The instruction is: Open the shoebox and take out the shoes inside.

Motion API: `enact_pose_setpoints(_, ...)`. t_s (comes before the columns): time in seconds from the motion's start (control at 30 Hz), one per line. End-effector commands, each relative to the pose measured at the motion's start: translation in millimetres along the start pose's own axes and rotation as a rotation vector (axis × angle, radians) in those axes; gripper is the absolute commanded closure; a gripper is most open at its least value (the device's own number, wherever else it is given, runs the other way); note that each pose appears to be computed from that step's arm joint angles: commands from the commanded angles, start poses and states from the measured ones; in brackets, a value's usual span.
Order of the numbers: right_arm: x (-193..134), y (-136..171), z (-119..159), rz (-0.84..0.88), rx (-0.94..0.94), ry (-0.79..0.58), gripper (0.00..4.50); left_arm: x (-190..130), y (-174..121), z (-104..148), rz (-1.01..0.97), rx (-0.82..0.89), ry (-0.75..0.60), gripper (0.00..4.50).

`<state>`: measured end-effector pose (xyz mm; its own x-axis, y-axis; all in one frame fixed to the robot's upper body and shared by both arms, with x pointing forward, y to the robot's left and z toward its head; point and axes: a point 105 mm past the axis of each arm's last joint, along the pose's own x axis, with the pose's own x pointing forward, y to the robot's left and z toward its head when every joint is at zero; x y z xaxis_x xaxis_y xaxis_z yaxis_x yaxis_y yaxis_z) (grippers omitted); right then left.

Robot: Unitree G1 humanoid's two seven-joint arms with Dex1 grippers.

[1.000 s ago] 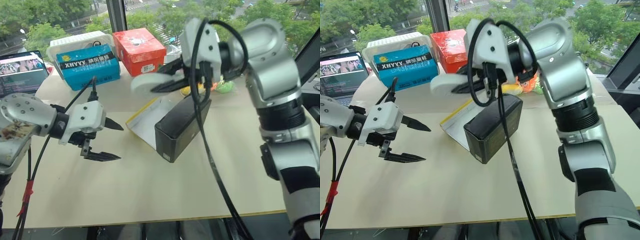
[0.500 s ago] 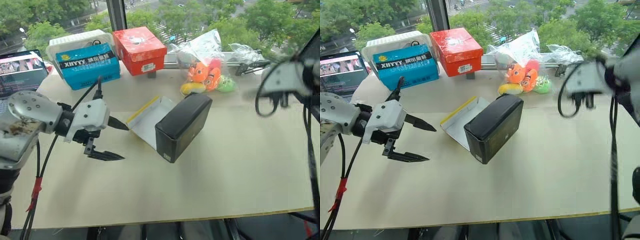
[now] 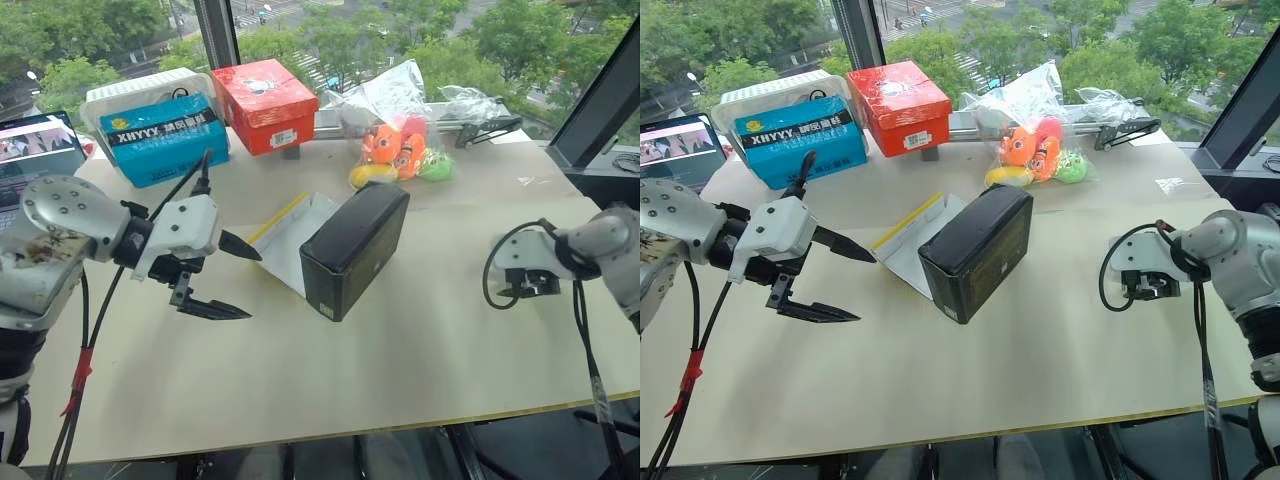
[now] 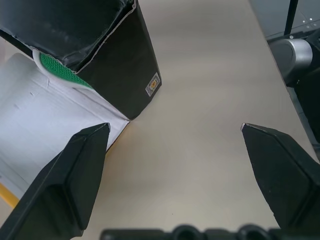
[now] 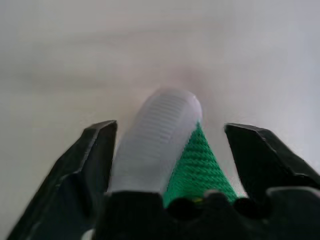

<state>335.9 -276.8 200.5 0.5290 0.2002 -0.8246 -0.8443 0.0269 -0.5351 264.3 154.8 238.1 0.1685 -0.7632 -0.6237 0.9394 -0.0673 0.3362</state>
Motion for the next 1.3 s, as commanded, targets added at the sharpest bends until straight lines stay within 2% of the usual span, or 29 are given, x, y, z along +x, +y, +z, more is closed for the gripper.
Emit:
enact_pose_setpoints(0.03,-51.3,-15.5,45.4,-0.048,-0.049,-0.140,0.06,-8.0,1.8,5.0,0.038,0.038,0.019,0.00)
enact_pose_setpoints(0.17,-71.8,-38.2,117.6,-0.163,-0.168,-0.402,0.06,-8.7,0.9,4.3,0.045,0.034,0.020,0.00)
enact_pose_setpoints(0.27,-71.0,-53.3,166.5,-0.232,-0.220,-0.568,0.06,-8.1,0.8,4.4,0.050,0.033,0.020,0.00)
enact_pose_setpoints(0.4,-51.4,-61.0,194.8,-0.252,-0.262,-0.630,0.06,-8.6,0.7,3.9,0.059,0.031,0.024,0.00)
enact_pose_setpoints(0.43,-47.4,-63.8,198.8,-0.260,-0.267,-0.634,0.58,-9.1,0.4,3.7,0.061,0.030,0.026,0.00)
enact_pose_setpoints(0.5,-41.9,-71.1,204.3,-0.280,-0.264,-0.642,1.11,-9.9,0.0,3.8,0.065,0.028,0.028,0.00)
enact_pose_setpoints(0.67,-21.7,-72.0,199.6,-0.262,-0.282,-0.609,2.87,-12.6,-3.1,2.4,0.077,0.016,0.037,0.00)
enact_pose_setpoints(0.7,-18.5,-69.0,197.4,-0.247,-0.287,-0.601,3.10,-12.9,-3.3,2.3,0.079,0.014,0.038,0.00)
enact_pose_setpoints(0.8,-10.0,-48.5,186.8,-0.138,-0.293,-0.574,4.25,-13.0,-4.2,2.5,0.081,0.012,0.038,0.00)
enact_pose_setpoints(0.83,-8.0,-39.5,181.8,-0.091,-0.292,-0.562,4.38,-13.0,-4.3,2.5,0.081,0.011,0.038,0.00)
enact_pose_setpoints(1.17,0.4,59.6,114.7,0.293,-0.202,-0.344,4.38,-11.4,-1.7,1.3,0.073,0.019,0.037,0.00)
enact_pose_setpoints(1.3,8.3,74.1,109.2,0.311,-0.156,-0.325,4.38,-9.8,0.4,2.5,0.063,0.030,0.032,0.00)
